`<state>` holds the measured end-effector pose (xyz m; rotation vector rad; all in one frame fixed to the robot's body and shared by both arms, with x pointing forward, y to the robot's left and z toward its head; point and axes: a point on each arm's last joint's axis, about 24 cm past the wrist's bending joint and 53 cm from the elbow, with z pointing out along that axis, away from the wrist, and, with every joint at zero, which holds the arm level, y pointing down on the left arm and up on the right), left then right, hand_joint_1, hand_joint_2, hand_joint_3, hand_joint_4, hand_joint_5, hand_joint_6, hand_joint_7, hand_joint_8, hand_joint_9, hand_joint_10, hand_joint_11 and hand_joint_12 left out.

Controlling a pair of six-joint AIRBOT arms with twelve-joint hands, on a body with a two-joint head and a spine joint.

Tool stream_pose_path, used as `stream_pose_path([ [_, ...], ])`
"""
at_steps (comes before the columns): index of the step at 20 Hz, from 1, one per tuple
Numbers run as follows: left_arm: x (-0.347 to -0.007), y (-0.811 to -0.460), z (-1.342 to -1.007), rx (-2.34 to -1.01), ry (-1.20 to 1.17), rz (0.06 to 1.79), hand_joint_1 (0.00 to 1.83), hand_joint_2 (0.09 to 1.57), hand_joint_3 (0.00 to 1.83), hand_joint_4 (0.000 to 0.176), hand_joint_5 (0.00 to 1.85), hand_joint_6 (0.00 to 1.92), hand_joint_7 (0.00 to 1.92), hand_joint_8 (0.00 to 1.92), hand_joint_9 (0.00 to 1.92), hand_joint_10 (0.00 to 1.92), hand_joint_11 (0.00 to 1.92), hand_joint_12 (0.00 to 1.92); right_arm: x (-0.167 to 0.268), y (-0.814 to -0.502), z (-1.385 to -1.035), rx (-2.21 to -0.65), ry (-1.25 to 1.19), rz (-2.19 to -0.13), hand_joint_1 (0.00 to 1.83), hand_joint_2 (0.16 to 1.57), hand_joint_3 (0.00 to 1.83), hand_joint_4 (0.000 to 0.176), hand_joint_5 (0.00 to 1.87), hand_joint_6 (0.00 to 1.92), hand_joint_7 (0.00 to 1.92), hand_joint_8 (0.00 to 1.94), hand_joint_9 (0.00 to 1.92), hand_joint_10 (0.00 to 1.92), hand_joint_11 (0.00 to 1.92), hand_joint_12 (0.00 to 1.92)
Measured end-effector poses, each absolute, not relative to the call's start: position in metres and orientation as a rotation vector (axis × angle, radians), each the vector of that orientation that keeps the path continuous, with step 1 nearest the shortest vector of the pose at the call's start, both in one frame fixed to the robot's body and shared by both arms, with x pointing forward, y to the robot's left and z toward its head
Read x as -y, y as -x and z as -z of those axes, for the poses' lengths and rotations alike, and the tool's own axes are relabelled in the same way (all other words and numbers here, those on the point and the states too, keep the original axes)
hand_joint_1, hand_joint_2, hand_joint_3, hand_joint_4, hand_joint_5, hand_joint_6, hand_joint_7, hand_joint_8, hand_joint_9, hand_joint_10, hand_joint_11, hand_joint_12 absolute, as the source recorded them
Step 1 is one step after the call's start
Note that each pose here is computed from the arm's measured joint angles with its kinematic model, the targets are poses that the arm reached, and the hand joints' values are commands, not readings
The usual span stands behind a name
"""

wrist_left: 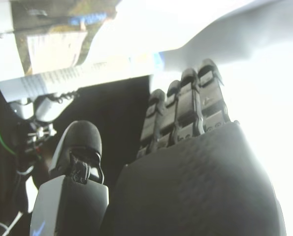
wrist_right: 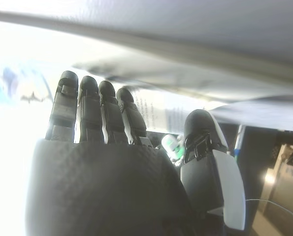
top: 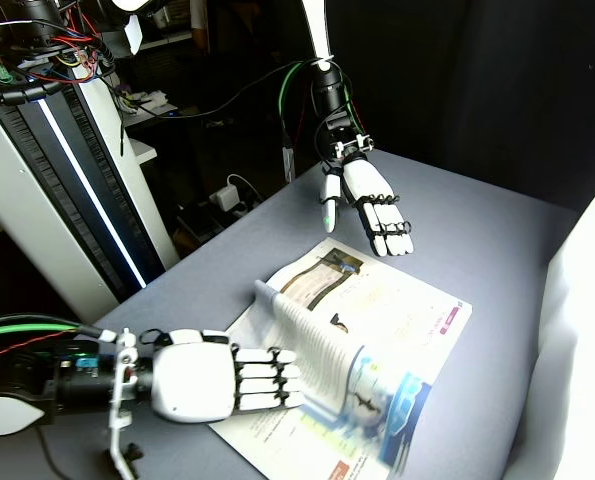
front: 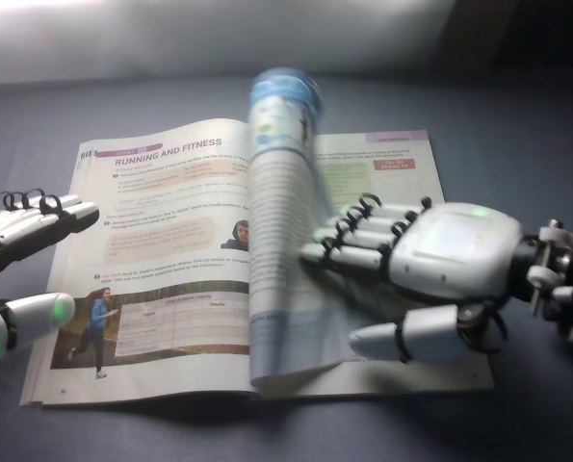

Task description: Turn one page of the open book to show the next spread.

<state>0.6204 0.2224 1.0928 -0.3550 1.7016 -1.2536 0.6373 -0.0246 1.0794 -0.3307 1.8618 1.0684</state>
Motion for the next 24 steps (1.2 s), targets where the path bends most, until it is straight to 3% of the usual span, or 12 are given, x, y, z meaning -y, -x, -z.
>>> stream_pose_path([
  [8,-0.218,-0.622,-1.080,-1.707,0.396,1.285,0.09,1.48,0.00,0.007,0.00,0.00,0.00,0.00,0.00,0.00,0.00,0.00,-0.069,-0.622,-1.158,-1.606,0.477,-1.301,0.00,1.21,0.00,0.000,0.00,0.00,0.00,0.00,0.00,0.00,0.00,0.00],
  [9,-0.217,-0.622,-1.080,-1.703,0.394,1.289,0.00,1.31,0.05,0.000,0.26,0.02,0.26,0.04,0.31,0.02,0.07,0.72,-0.081,-0.614,-1.168,-1.573,0.497,-1.350,0.00,1.22,0.00,0.000,0.00,0.00,0.00,0.00,0.00,0.00,0.00,0.00],
  [10,-0.218,-0.622,-1.081,-1.700,0.394,1.292,0.00,1.31,0.05,0.000,0.26,0.02,0.26,0.04,0.31,0.02,0.07,0.72,-0.087,-0.608,-1.172,-1.554,0.518,-1.374,0.00,1.22,0.00,0.000,0.00,0.00,0.00,0.00,0.00,0.00,0.00,0.00],
  [11,-0.218,-0.623,-1.082,-1.696,0.398,1.293,0.00,1.19,0.00,0.000,0.24,0.00,0.24,0.02,0.30,0.01,0.01,1.00,-0.091,-0.602,-1.177,-1.535,0.553,-1.394,0.00,1.22,0.00,0.000,0.00,0.00,0.00,0.00,0.00,0.00,0.00,0.00],
  [12,-0.219,-0.623,-1.082,-1.695,0.401,1.291,0.00,1.47,0.00,0.054,0.31,0.31,0.44,0.15,0.31,0.50,0.00,1.50,-0.094,-0.596,-1.183,-1.516,0.570,-1.416,0.00,1.17,0.00,0.000,0.00,0.00,0.00,0.00,0.00,0.00,0.00,0.00],
  [13,-0.218,-0.623,-1.082,-1.697,0.392,1.292,0.75,1.46,0.04,0.000,0.41,1.43,0.40,0.08,0.21,0.14,0.00,0.68,-0.096,-0.592,-1.194,-1.486,0.581,-1.445,0.00,1.17,0.00,0.000,0.00,0.00,0.00,0.00,0.00,0.00,0.00,0.00],
  [14,-0.218,-0.623,-1.081,-1.698,0.390,1.292,0.75,1.46,0.04,0.000,0.41,1.43,0.40,0.08,0.21,0.14,0.00,0.68,-0.098,-0.585,-1.204,-1.456,0.595,-1.473,0.00,1.17,0.00,0.000,0.00,0.00,0.00,0.00,0.00,0.00,0.00,0.00],
  [15,-0.219,-0.624,-1.082,-1.693,0.397,1.291,0.59,1.44,0.01,0.000,0.34,0.74,0.33,0.03,0.16,0.07,0.00,0.58,-0.100,-0.575,-1.218,-1.408,0.614,-1.512,0.00,1.18,0.00,0.000,0.00,0.00,0.00,0.00,0.00,0.00,0.00,0.00],
  [17,-0.222,-0.626,-1.083,-1.683,0.406,1.285,0.57,1.40,0.00,0.000,0.46,0.15,0.28,0.00,0.12,0.01,0.00,0.54,-0.100,-0.550,-1.241,-1.308,0.664,-1.588,0.00,1.17,0.00,0.000,0.00,0.00,0.00,0.00,0.00,0.00,0.00,0.00],
  [22,-0.225,-0.628,-1.088,-1.657,0.414,1.287,0.56,1.39,0.00,0.000,0.50,0.05,0.28,0.00,0.12,0.00,0.00,0.54,-0.070,-0.534,-1.269,-1.197,0.686,-1.622,0.00,1.17,0.00,0.000,0.00,0.00,0.00,0.00,0.00,0.00,0.00,0.00],
  [23,-0.225,-0.628,-1.089,-1.650,0.414,1.279,0.68,1.14,0.00,0.131,0.41,0.01,0.25,0.00,0.18,0.03,0.00,0.83,-0.063,-0.535,-1.272,-1.192,0.682,-1.612,0.00,1.17,0.00,0.000,0.00,0.00,0.00,0.00,0.00,0.00,0.00,0.00],
  [24,-0.226,-0.628,-1.089,-1.646,0.418,1.275,0.71,1.08,0.00,0.167,0.39,0.01,0.25,0.00,0.20,0.03,0.00,0.95,-0.060,-0.535,-1.273,-1.191,0.681,-1.608,0.00,1.16,0.00,0.000,0.00,0.00,0.00,0.00,0.00,0.00,0.00,0.00],
])
